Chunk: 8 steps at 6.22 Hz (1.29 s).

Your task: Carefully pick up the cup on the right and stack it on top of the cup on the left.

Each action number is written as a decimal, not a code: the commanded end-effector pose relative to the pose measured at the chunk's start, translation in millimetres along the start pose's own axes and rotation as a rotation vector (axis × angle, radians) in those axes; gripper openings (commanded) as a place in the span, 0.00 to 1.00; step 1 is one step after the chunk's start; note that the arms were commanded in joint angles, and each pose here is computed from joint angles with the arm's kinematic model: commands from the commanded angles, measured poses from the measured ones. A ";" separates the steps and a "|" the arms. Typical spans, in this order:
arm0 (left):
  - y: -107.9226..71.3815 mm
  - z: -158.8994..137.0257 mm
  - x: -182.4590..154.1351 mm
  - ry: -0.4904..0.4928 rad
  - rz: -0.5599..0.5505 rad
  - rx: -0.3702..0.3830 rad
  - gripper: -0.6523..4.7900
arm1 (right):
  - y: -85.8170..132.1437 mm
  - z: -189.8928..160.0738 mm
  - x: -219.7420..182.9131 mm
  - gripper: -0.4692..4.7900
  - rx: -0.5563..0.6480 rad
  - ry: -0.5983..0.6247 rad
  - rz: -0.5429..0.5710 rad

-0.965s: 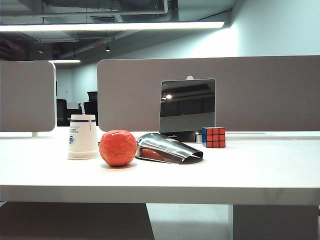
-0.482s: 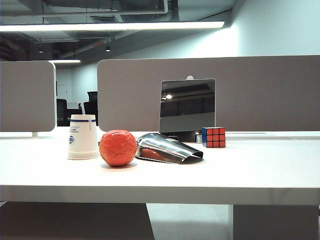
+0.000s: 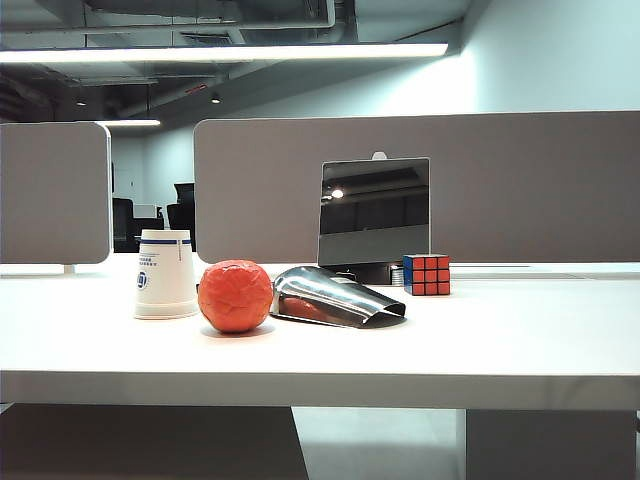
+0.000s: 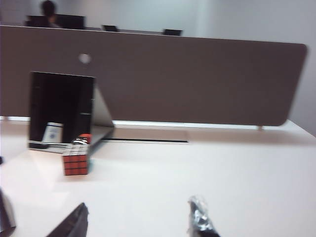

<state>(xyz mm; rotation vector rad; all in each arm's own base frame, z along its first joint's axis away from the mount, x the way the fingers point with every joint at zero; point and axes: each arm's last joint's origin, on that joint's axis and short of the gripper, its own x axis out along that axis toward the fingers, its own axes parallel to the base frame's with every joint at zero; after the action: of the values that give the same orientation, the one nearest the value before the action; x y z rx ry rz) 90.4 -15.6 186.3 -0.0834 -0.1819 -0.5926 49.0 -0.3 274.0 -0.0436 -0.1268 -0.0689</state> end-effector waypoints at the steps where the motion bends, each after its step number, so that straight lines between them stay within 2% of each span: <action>1: -0.4 1.1 0.0 -0.005 -0.009 0.004 0.11 | 3.0 -12.7 5.5 0.58 -0.001 0.024 0.053; 2: -0.4 1.1 0.0 -0.005 -0.010 0.004 0.11 | 3.4 -15.8 8.6 0.58 0.014 -0.003 0.041; 3: -0.4 1.1 0.0 -0.004 -0.009 0.004 0.11 | 3.6 -53.4 20.5 0.58 0.146 0.085 -0.091; 4: -0.4 1.1 0.0 -0.004 -0.009 0.004 0.11 | 4.0 -57.0 21.7 0.58 0.146 0.088 -0.091; 5: -0.4 0.9 0.0 -0.004 -0.009 0.003 0.11 | 10.5 -95.1 33.0 0.58 0.063 0.028 0.005; 6: -0.3 0.2 0.0 0.003 -0.008 -0.001 0.11 | 13.0 -102.5 33.6 0.58 0.006 0.043 0.075; 8: 0.5 -5.6 -0.1 0.056 0.001 -0.037 0.11 | 14.6 -111.2 33.3 0.58 -0.040 0.101 0.118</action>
<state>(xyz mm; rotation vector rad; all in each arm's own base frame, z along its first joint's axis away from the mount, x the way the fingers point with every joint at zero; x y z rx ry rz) 91.4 -15.7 181.6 -0.0987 -0.1305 -0.5939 97.1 6.4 167.3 -0.0665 -0.0195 0.0314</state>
